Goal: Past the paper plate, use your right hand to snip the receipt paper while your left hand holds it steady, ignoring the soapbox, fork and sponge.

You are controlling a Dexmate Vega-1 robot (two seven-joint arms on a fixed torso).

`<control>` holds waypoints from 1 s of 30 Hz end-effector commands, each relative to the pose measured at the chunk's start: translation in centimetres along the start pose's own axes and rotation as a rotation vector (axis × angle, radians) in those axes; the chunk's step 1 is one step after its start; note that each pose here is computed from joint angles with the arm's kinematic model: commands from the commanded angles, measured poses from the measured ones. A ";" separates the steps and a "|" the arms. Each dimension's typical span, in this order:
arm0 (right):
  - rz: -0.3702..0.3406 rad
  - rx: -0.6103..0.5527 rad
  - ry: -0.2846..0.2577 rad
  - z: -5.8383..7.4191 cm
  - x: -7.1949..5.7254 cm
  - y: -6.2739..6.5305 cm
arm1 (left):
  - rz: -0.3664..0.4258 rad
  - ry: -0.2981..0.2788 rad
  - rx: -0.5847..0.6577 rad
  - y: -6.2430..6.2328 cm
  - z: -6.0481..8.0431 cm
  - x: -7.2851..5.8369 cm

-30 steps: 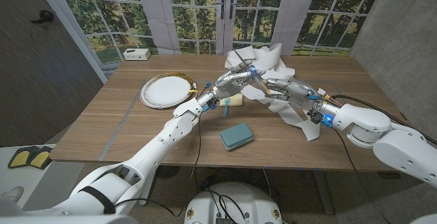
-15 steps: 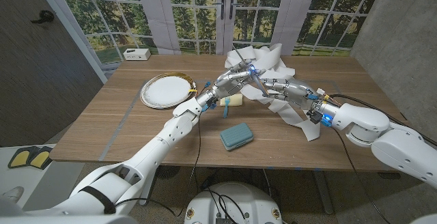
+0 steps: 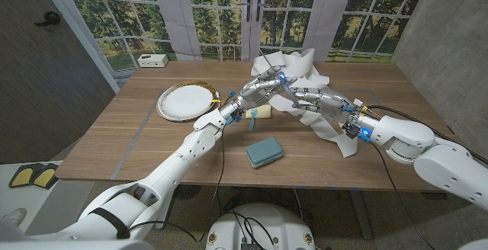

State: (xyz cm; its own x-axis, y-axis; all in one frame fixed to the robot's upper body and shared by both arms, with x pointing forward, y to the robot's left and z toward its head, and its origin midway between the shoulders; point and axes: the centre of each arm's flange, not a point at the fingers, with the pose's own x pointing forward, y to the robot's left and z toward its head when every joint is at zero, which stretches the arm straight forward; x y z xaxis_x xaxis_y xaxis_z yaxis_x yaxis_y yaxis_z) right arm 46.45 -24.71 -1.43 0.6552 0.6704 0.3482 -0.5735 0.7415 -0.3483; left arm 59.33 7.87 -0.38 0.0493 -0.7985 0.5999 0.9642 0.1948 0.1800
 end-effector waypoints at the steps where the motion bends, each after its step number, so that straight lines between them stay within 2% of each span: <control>1: 0.012 -0.011 -0.009 -0.2 0.0 -0.2 | -0.027 -0.001 0.007 -0.4 0.1 0.3; 12: -0.026 -0.021 -0.003 -0.1 -0.6 -0.3 | -0.044 -0.003 0.001 -0.6 0.0 0.2; 30: 0.015 -0.043 -0.009 0.3 -0.6 0.0 | -0.050 -0.007 0.011 -0.6 0.2 0.2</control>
State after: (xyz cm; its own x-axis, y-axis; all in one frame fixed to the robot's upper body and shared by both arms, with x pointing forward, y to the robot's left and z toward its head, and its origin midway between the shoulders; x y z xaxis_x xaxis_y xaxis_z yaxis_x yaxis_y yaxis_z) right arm 46.23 -25.09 -1.57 0.6563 0.6636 0.3591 -0.5575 0.7472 -0.3618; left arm 58.73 7.63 -0.33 0.0036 -0.8042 0.5944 0.9639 0.1611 0.2122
